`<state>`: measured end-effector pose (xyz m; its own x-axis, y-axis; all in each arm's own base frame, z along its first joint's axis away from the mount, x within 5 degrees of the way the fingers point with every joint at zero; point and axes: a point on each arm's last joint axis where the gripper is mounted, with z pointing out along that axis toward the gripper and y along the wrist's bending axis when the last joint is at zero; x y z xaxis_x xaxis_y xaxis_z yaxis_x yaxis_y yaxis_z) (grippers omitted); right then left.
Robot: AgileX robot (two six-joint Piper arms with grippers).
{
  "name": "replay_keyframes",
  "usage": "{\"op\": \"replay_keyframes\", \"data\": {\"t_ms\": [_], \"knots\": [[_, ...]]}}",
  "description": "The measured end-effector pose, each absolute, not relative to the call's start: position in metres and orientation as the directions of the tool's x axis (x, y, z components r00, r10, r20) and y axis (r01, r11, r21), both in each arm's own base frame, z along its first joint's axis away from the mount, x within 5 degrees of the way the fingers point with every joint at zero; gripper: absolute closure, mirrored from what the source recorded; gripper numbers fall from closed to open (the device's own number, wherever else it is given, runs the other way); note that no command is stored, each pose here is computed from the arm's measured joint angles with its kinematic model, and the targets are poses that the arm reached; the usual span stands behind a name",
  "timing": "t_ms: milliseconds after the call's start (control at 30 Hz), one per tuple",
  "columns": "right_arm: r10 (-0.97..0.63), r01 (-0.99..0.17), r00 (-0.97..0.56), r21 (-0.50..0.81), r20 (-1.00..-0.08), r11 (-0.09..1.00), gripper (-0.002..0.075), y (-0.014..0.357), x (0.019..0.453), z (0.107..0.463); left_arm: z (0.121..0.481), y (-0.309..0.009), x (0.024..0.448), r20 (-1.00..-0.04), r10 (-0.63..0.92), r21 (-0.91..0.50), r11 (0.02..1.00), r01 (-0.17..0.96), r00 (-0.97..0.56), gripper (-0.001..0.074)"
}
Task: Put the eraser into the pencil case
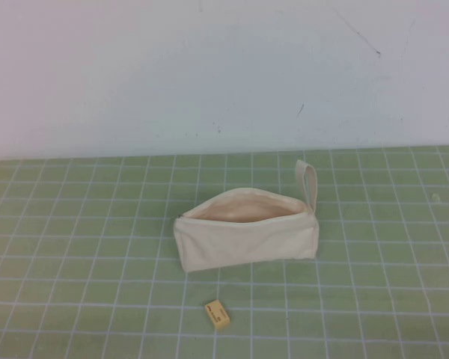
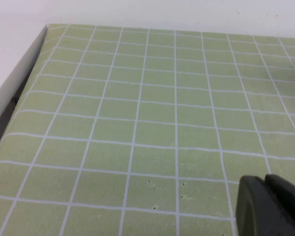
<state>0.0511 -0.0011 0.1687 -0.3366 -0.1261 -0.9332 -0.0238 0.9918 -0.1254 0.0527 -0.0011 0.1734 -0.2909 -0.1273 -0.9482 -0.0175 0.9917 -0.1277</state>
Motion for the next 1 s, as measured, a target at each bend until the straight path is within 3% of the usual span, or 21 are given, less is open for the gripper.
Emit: {"op": "replay_keyframes", "data": {"t_ms": [1000], "knots": [[-0.126, -0.024, -0.337, -0.125, -0.933, 0.992, 0.0727, -0.0011, 0.0511, 0.1687, 0.1750, -0.0012, 0.0535, -0.956, -0.128, -0.129, 0.992, -0.014, -0.264, 0.0736]]}}
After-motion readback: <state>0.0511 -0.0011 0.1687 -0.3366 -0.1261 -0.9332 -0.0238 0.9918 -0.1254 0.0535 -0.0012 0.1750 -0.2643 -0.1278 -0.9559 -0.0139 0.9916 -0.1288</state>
